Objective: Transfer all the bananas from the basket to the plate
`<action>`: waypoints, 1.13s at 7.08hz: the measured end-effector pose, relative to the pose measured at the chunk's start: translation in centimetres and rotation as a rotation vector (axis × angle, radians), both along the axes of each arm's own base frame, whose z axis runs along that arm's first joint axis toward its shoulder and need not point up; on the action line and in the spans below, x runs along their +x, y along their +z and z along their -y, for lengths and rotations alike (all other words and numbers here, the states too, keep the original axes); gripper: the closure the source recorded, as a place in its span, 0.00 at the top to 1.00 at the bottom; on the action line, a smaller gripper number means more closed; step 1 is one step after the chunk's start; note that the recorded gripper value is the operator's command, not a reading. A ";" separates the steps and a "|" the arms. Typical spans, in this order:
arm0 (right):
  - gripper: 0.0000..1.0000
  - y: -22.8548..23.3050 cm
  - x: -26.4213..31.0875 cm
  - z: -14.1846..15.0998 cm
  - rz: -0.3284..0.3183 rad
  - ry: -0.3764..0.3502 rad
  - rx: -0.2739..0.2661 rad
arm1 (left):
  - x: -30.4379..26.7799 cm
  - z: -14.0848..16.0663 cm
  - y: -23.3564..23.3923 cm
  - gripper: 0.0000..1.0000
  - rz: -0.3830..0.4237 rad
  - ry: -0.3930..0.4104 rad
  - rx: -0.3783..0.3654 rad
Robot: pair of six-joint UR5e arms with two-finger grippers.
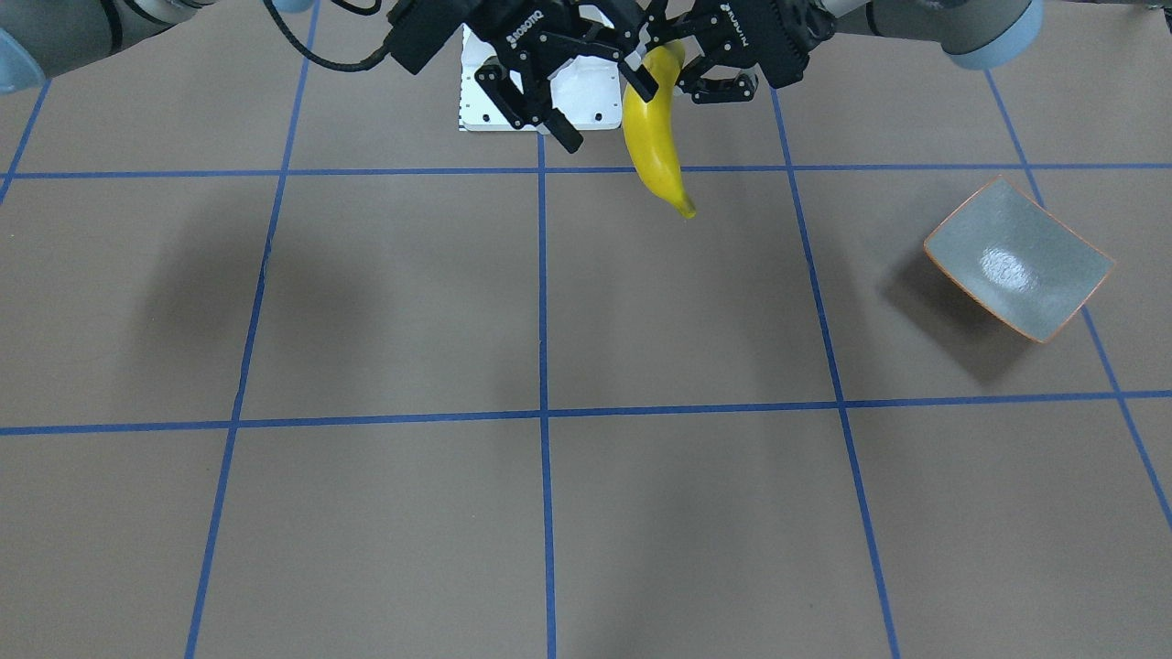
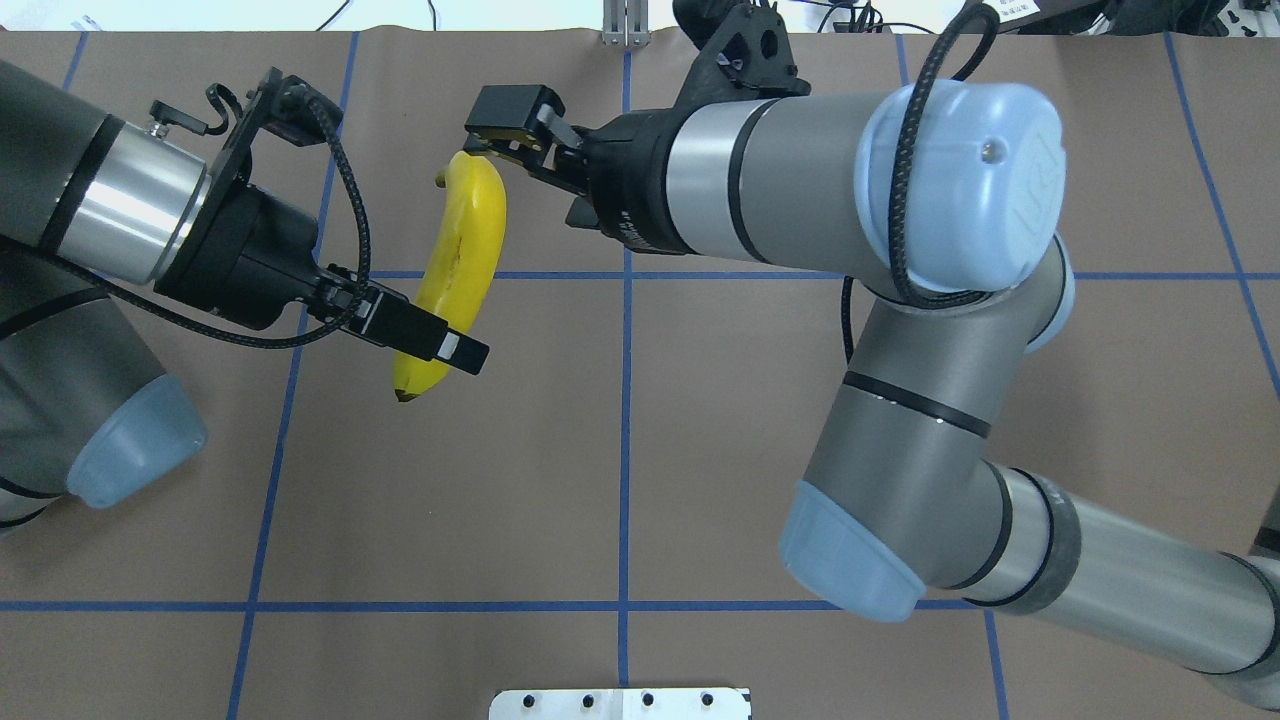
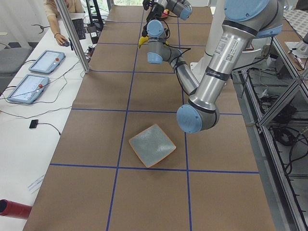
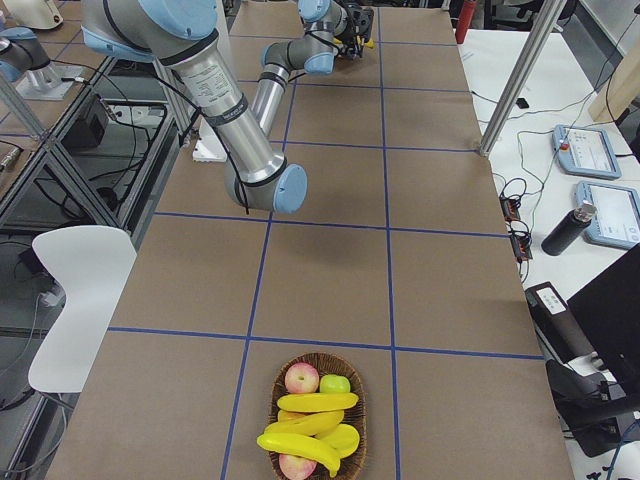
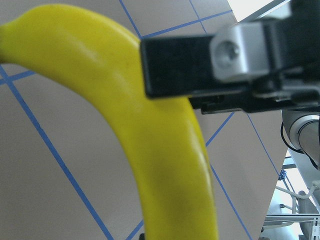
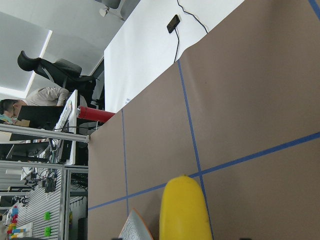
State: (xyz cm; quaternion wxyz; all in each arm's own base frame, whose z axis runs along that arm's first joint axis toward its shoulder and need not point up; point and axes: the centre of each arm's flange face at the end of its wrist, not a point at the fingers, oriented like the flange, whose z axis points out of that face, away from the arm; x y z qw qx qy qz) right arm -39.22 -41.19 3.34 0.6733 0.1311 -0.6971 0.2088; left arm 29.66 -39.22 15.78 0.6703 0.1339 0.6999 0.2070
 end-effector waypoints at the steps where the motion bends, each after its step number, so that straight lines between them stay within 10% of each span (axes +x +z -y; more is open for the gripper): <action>1: 1.00 3.4 1.3 1.7 -0.066 0.008 -0.004 | -1.5 -0.2 2.9 0.00 0.037 -0.021 -0.047; 4: 1.00 15.6 7.2 6.1 -0.301 -0.049 0.017 | -9.7 -0.7 16.3 0.00 0.199 -0.145 -0.183; 8: 1.00 28.5 19.0 8.6 -0.503 -0.151 0.083 | -16.2 -4.5 33.7 0.00 0.471 -0.223 -0.165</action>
